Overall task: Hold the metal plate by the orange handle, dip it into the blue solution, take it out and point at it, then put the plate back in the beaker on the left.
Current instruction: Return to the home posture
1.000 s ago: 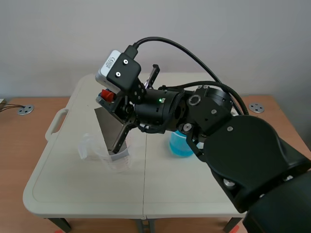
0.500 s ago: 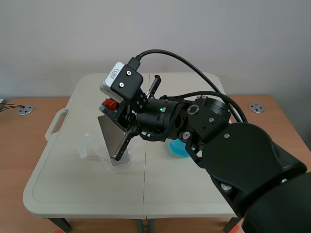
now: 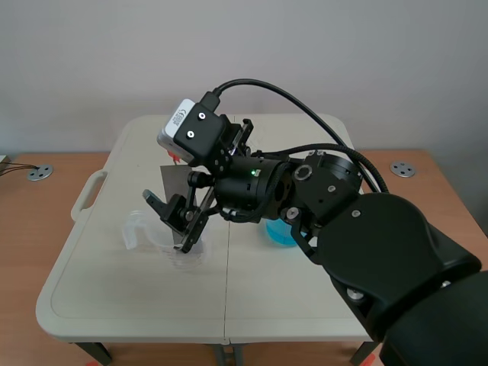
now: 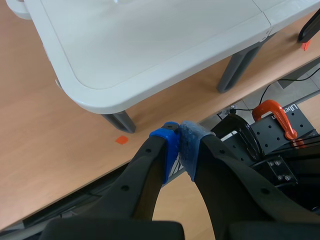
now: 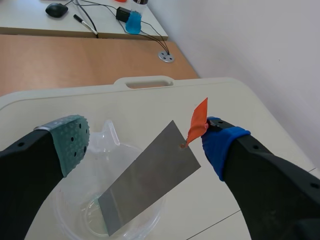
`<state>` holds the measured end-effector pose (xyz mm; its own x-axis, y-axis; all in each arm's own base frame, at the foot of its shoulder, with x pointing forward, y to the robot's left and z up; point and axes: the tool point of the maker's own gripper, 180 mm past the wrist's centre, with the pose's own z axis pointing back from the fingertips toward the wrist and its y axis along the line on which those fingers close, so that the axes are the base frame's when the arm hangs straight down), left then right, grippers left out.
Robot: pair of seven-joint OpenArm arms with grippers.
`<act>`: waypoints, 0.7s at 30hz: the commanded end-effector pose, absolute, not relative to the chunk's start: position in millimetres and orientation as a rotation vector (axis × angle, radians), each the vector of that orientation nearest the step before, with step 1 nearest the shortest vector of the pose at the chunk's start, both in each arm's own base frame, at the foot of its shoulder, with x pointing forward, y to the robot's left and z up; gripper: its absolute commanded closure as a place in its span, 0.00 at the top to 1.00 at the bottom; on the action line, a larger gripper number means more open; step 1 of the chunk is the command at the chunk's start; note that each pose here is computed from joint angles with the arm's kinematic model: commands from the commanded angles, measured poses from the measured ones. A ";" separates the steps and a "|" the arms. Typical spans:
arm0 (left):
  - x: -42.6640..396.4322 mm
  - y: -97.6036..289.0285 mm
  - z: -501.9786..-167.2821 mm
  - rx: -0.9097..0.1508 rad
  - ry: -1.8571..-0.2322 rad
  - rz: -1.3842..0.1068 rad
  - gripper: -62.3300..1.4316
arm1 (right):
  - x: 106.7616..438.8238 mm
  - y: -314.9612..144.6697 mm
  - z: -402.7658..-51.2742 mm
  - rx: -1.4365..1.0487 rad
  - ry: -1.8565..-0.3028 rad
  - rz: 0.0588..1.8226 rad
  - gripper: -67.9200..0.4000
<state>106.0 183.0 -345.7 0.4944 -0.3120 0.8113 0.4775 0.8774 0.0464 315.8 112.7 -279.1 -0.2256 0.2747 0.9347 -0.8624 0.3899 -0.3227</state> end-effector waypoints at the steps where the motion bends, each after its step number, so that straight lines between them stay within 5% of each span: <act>1: 108.8 180.8 -341.2 -0.204 -0.959 -0.481 0.05 | 320.3 116.9 -264.6 0.586 -1.467 1.144 0.77; 7: 109.5 180.4 -340.9 -0.206 -0.961 -0.482 0.05 | 327.0 110.0 -257.1 0.603 -1.494 1.081 0.97; 18: 123.9 180.3 -336.2 -0.197 -1.000 -0.489 0.06 | 341.4 72.9 -234.2 0.563 -1.559 0.952 0.98; 21: 136.4 180.0 -331.3 -0.192 -1.035 -0.498 0.31 | 336.2 58.0 -228.9 0.535 -1.555 0.936 0.98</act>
<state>129.0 181.4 -337.7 0.4384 -0.3096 0.8437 0.4797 0.8745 0.0716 336.2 62.6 -240.7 -0.1817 0.1720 0.9682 -0.7837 0.5694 -0.2482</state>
